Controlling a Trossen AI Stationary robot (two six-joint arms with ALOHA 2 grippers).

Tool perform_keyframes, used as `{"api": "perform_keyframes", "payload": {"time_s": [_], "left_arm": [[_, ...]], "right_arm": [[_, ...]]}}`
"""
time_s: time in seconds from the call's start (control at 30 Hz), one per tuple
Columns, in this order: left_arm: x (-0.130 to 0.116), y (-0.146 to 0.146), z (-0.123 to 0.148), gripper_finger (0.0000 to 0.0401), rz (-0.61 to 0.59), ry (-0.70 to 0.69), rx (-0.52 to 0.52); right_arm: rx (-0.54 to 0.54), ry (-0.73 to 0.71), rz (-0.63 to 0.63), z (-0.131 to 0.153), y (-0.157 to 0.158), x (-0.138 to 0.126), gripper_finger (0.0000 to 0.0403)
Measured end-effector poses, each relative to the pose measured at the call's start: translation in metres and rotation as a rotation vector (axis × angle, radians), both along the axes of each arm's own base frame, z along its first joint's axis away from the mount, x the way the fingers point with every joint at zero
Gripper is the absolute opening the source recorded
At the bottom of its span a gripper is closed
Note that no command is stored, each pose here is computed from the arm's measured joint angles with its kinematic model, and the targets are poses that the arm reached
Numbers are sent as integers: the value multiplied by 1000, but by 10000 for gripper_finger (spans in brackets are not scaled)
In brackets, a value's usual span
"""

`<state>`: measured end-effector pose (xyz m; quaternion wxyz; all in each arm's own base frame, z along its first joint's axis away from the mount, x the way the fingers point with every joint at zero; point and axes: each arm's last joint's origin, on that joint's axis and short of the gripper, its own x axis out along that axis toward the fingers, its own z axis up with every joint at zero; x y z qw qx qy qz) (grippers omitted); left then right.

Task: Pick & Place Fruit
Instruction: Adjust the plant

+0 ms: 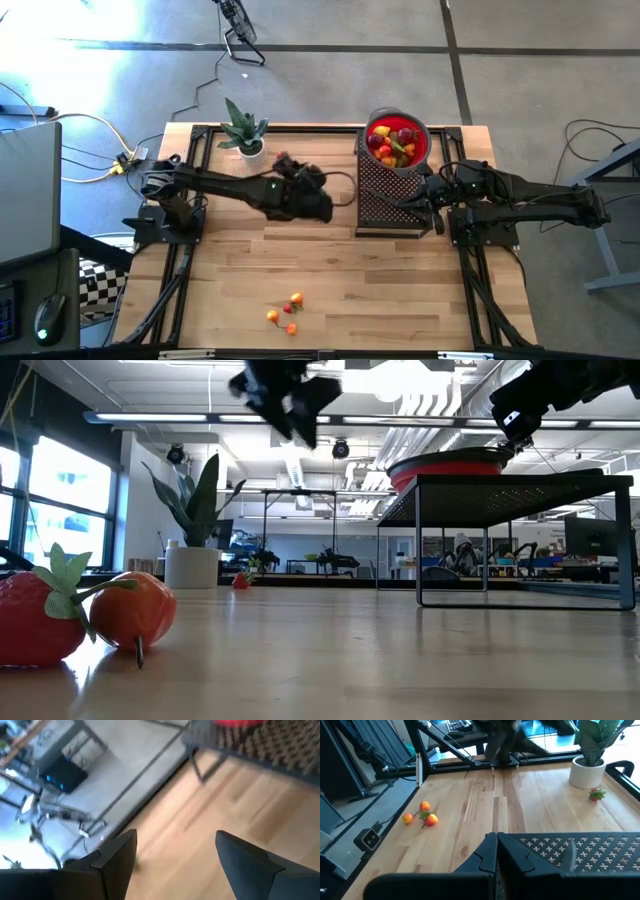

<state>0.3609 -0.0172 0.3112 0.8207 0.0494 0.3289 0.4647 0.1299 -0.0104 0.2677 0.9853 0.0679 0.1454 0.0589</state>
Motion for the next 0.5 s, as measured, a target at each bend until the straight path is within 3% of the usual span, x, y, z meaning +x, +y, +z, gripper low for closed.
{"api": "perform_keyframes", "payload": {"time_s": [0.2,0.5], "left_arm": [[-11,-8,-42,264,18,34,-24],[-5,-11,-63,264,-31,-50,-178]], "right_arm": [[4,-1,-2,0,0,0,5],[4,0,-2,0,0,0,5]]}}
